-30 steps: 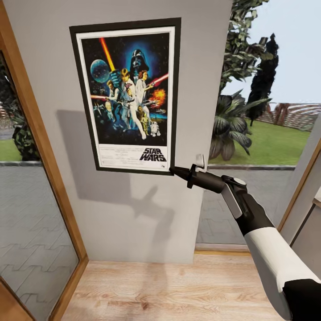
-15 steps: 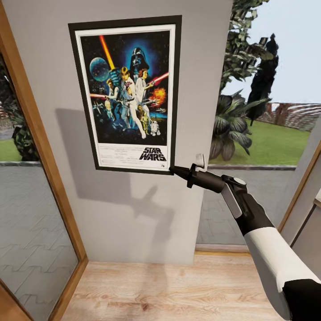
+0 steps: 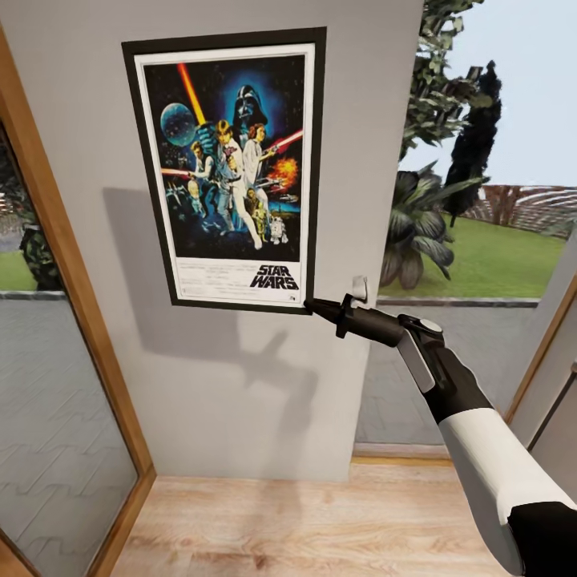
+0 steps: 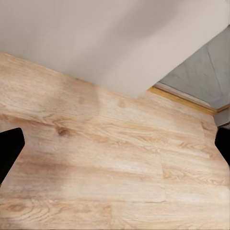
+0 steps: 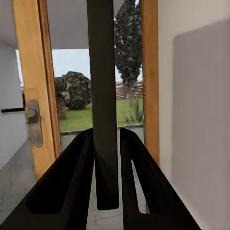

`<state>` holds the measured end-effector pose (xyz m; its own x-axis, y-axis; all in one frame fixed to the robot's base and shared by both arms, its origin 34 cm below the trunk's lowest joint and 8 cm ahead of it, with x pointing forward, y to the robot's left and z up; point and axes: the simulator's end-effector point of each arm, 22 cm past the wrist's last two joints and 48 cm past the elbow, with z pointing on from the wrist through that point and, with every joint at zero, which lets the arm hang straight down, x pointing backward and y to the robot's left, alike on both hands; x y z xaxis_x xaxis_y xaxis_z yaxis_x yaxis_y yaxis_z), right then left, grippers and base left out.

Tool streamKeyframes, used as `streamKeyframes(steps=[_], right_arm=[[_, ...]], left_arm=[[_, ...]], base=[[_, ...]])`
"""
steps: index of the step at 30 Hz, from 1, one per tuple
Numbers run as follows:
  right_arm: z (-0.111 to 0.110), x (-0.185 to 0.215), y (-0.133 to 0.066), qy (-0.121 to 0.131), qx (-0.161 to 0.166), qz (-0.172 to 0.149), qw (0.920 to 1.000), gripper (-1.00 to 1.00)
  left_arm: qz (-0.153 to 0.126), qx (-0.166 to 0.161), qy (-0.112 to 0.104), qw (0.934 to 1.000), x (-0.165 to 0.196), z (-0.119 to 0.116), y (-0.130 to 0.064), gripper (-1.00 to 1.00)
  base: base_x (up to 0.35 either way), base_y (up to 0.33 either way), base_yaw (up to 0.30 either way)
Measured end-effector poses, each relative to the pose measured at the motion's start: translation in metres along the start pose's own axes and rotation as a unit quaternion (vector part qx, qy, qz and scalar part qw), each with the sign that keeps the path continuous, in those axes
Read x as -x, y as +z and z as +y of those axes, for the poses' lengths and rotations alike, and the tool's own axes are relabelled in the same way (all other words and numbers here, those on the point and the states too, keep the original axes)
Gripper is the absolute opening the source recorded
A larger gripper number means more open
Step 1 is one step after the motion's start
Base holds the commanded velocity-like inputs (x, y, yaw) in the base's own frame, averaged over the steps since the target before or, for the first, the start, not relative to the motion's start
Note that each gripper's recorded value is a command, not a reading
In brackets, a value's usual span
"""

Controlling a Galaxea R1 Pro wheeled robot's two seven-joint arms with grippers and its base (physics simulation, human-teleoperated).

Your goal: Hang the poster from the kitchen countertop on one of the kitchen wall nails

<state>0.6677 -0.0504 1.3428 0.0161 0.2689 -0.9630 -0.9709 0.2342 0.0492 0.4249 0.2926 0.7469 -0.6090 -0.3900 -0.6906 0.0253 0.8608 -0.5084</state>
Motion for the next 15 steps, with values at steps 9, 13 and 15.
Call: streamKeyframes(steps=[9, 13, 15], right_arm=[[-0.0011, -0.0004, -0.0002, 0.000, -0.001, 0.000, 1.0000, -1.00], [-0.0007, 0.0001, -0.0002, 0.000, -0.001, 0.000, 1.0000, -1.00], [-0.0007, 0.0001, -0.0002, 0.000, -0.001, 0.000, 1.0000, -1.00]], left_arm=[[0.001, 0.001, -0.001, 1.0000, -0.0002, 0.0006, 0.0004, 1.00], [0.000, 0.001, 0.000, 1.0000, 0.0000, 0.0008, 0.0001, 1.00], [0.000, 0.001, 0.000, 1.0000, 0.0000, 0.0007, 0.0001, 1.00]], base=[[0.087, 0.014, 0.000], [0.162, 0.001, 0.000], [0.257, 0.000, 0.000]])
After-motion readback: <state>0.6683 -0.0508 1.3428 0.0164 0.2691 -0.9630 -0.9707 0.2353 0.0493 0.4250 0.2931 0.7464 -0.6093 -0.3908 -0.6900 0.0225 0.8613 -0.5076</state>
